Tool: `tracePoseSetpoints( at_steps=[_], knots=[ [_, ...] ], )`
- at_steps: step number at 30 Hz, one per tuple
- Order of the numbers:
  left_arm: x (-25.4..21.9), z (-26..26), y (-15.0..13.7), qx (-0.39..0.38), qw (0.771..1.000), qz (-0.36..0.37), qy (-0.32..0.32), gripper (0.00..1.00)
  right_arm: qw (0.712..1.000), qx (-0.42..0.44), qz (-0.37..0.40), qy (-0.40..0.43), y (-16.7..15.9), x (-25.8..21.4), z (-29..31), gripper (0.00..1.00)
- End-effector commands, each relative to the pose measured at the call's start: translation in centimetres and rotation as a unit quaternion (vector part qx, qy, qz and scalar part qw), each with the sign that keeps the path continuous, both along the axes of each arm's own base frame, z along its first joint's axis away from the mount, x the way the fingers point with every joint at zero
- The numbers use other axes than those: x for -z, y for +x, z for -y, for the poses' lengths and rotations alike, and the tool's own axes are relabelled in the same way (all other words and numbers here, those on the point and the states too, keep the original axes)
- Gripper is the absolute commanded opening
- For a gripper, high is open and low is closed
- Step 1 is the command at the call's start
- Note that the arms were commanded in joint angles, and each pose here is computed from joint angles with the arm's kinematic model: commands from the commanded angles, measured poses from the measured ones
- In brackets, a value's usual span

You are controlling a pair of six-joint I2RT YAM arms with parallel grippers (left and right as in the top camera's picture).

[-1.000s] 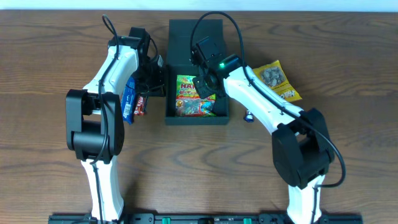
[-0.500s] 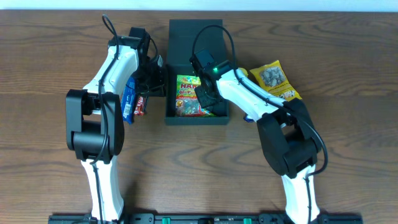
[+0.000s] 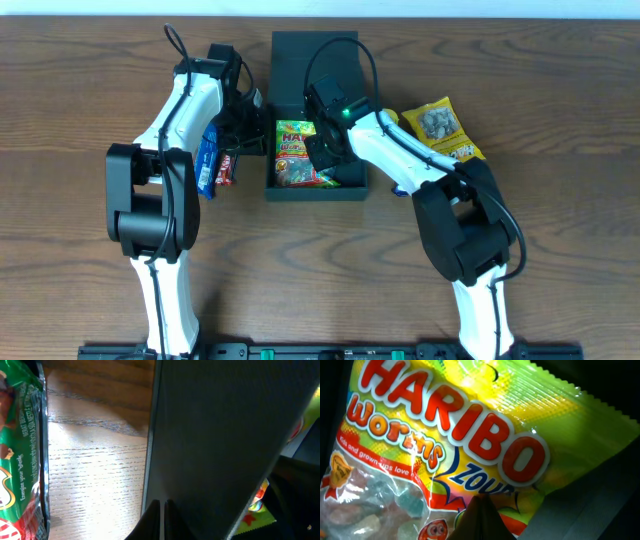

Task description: Pack container

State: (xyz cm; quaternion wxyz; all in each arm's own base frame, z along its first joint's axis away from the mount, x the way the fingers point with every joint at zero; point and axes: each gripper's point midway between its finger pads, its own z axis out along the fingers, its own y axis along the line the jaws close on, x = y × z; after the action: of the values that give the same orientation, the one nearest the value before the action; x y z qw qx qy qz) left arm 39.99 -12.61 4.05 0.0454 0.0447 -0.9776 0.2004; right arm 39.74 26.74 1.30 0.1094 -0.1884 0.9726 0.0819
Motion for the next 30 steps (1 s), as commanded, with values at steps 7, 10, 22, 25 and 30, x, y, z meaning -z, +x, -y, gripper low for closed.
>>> tracePoseSetpoints(
  at_steps=[7, 10, 22, 25, 30],
  knots=[
    [-7.2, -6.4, 2.5, -0.028, 0.985, 0.108, 0.135, 0.06, 0.99, 0.012, 0.121, 0.073, 4.6, -15.0, 1.1, 0.01],
    [-10.3, -12.1, 1.9, -0.042, 0.956, 0.137, 0.257, 0.06, 0.98, 0.029, 0.174, 0.093, 5.3, -20.4, 3.8, 0.02],
    [-4.8, -14.4, 1.5, 0.036, 0.976, 0.087, 0.198, 0.95, 0.966, 0.05, 0.222, 0.123, 4.6, -27.2, 11.2, 0.83],
    [-3.3, -14.0, 1.6, 0.056, 0.977, 0.077, 0.191, 0.95, 0.968, 0.06, 0.214, 0.119, 4.6, -26.9, 12.1, 0.82],
    [-0.6, -13.3, 1.3, 0.078, 0.978, 0.048, 0.187, 0.96, 0.969, 0.061, 0.209, 0.118, 4.4, -26.7, 12.2, 0.81]
  ],
)
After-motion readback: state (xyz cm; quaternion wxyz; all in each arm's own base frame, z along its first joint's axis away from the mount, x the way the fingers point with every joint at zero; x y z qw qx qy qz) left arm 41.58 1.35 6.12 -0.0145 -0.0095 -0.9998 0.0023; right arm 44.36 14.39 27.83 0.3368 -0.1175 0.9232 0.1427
